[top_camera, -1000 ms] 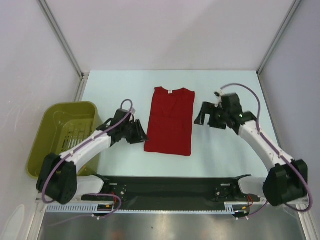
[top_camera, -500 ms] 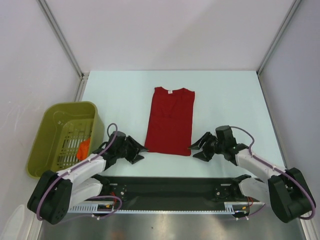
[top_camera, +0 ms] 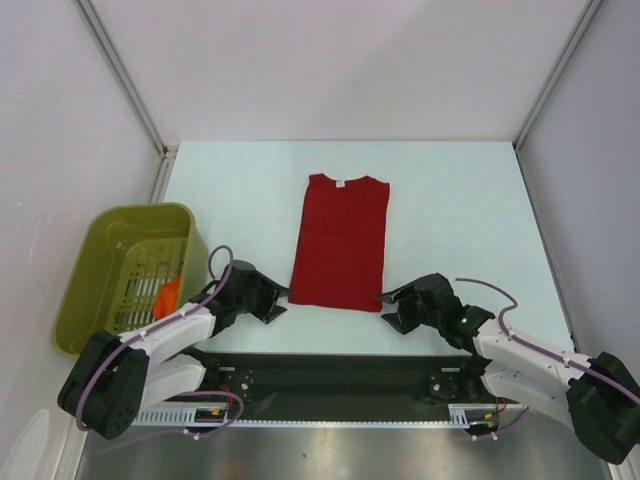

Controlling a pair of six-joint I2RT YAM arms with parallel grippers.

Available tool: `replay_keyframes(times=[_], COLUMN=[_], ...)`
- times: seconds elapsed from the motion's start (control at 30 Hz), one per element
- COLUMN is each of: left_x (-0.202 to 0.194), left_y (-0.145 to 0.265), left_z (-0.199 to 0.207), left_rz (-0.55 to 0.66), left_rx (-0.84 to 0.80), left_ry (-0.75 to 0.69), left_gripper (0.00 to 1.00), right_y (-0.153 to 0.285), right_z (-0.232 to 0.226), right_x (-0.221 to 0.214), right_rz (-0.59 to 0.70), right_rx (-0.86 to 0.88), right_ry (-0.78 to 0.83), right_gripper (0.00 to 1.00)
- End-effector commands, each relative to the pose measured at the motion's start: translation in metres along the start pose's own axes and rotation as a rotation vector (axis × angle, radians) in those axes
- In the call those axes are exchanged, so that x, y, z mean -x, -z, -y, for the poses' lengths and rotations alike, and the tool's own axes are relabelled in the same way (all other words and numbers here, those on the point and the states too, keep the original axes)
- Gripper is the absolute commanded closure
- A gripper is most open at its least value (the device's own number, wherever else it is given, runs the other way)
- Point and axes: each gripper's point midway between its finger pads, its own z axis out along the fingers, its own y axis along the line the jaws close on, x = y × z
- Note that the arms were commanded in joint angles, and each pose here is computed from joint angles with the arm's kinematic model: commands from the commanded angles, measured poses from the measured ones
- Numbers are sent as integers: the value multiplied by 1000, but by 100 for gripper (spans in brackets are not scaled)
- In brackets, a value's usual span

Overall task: Fold and stack the t-shirts
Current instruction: Fold the tshirt

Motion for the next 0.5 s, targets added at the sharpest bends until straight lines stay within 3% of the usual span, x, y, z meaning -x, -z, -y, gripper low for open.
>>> replay_keyframes(times=[0.0,0.47], left_x=[9,11], left_y=[-4,-16], left_z=[3,7], left_rz=[52,49], left_rx=[18,56], left_ry=[25,32], left_gripper=[43,48], right_y=[-7,-28], right_z=[13,25], right_x=[21,14], right_rz=[123,83], right_rx=[-45,-87], right_ry=[-75,-79], right_gripper=[43,44])
